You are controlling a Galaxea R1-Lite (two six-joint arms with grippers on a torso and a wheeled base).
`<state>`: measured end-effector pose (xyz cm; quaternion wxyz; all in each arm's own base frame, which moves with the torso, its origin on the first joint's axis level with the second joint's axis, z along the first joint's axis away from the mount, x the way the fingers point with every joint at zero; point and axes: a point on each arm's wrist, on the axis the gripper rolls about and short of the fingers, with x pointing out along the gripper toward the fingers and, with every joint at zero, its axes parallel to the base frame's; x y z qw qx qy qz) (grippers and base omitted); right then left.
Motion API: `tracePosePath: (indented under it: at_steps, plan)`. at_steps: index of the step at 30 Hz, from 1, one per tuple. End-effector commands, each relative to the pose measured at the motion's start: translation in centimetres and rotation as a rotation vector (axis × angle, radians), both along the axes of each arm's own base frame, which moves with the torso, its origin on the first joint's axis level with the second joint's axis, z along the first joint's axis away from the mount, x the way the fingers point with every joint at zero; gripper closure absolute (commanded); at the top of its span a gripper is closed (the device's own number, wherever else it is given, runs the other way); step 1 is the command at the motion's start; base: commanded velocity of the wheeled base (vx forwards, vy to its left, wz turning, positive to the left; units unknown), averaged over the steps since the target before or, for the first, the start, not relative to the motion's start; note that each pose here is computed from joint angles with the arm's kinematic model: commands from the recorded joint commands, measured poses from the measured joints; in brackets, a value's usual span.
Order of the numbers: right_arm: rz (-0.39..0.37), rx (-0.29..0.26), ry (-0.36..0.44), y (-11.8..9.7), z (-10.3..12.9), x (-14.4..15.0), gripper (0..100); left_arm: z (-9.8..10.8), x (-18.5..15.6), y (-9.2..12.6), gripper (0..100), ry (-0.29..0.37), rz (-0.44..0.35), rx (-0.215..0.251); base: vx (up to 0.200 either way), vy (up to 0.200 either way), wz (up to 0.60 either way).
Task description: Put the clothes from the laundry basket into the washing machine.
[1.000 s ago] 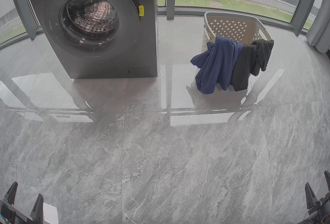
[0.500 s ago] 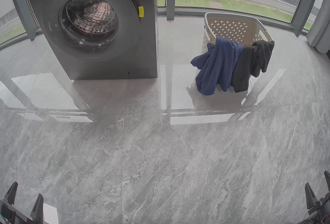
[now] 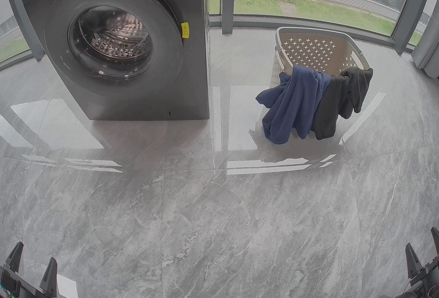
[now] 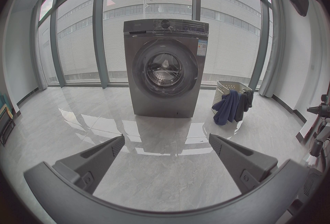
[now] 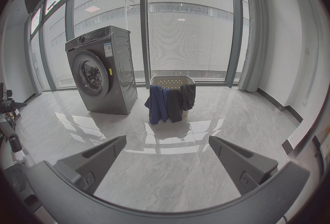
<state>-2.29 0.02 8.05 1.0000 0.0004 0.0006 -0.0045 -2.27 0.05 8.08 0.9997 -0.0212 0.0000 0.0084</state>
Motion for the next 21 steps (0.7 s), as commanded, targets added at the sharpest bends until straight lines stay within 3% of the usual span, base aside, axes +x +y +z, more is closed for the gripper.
tracePosePath:
  at_steps: [1,13,21]
  plan:
    - [0.000,0.001,0.013,0.00,-0.46,0.09,0,-0.47,0.04,0.00,0,0.006,0.000,-0.001,0.200,0.000,0.00]
    - [-0.002,-0.002,0.011,0.00,-0.44,0.09,0,-0.47,0.04,0.00,0,0.006,0.002,-0.002,0.000,0.000,0.00]
    - [-0.002,-0.002,0.011,0.00,-0.44,0.09,0,-0.47,0.04,0.00,0,0.006,0.002,-0.002,0.000,-0.200,0.00]
